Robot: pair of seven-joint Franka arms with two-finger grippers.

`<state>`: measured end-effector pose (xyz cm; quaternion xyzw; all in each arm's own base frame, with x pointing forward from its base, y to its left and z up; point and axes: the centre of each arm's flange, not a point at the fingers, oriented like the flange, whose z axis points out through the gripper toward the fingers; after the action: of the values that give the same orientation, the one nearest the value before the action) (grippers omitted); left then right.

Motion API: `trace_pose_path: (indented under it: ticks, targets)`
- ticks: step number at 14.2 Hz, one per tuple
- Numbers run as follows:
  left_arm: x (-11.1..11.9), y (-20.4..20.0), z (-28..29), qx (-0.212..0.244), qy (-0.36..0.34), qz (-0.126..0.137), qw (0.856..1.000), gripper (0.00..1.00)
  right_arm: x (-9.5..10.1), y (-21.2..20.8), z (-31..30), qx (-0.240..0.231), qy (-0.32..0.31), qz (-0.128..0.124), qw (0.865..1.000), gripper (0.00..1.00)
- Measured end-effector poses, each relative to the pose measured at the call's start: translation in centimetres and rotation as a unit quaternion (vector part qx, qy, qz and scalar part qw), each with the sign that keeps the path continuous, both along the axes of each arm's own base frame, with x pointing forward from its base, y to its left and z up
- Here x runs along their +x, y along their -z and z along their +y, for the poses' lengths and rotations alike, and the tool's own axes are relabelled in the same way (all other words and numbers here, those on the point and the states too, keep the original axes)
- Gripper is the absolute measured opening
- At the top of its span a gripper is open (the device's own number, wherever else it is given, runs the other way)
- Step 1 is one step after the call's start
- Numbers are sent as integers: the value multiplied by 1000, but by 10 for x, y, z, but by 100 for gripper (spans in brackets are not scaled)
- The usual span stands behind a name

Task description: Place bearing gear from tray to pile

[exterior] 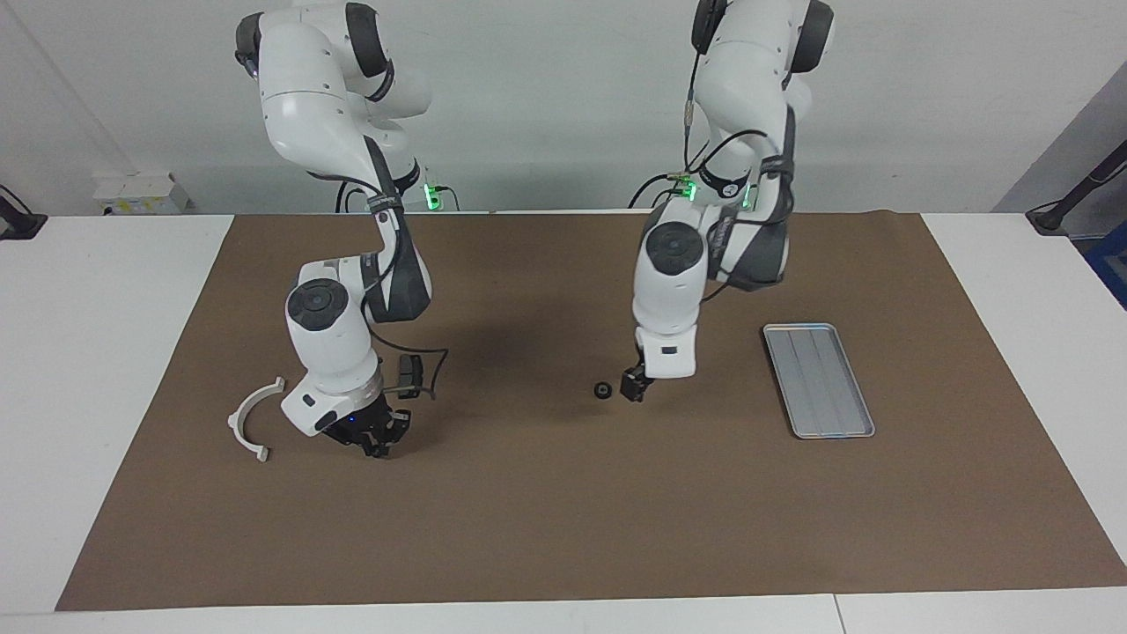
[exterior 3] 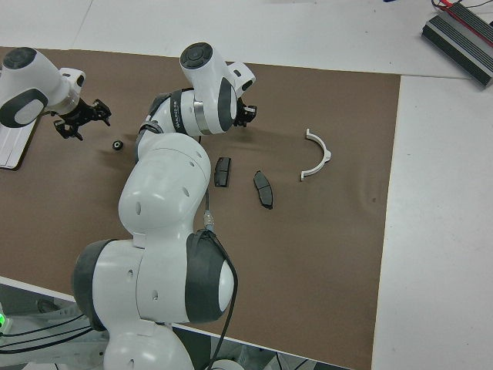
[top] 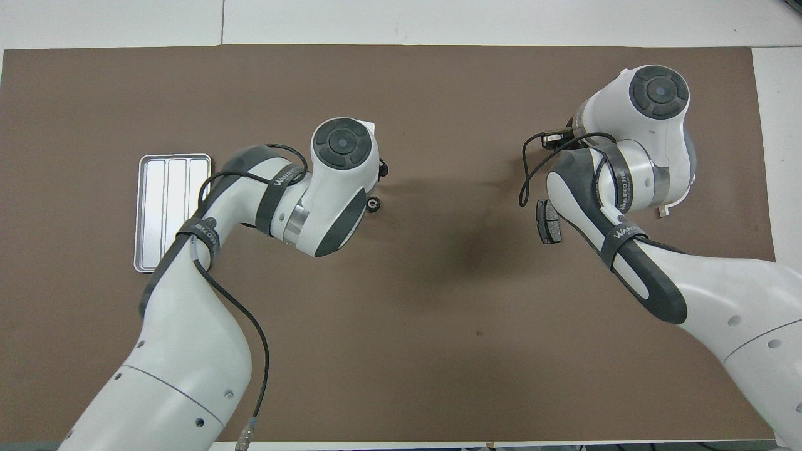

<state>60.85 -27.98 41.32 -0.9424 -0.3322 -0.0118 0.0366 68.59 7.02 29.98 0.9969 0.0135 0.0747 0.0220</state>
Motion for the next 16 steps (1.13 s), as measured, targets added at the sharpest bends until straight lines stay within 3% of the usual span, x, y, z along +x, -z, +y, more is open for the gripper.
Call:
trace_pose_path:
  ticks: [2,5,9,10,14,16]
  targets:
    - [6,-69,92,-4,25,8,1000,100,-4,11,-7,1,3,0,1000,24]
    - [-14,-139,216,-13,88,30,996,100,-5,13,-7,2,3,0,1000,24]
    - [-44,-173,270,-23,144,44,988,100,-5,13,-6,2,2,0,1000,24]
    - [-46,-172,272,-23,147,46,988,100,-5,13,-5,3,1,0,1000,29]
    - [-48,-157,274,-25,146,56,987,100,-5,12,-2,3,-1,1,1000,76]
    - [-46,-158,281,-24,141,48,989,100,-2,-3,8,-2,-5,19,1000,98]
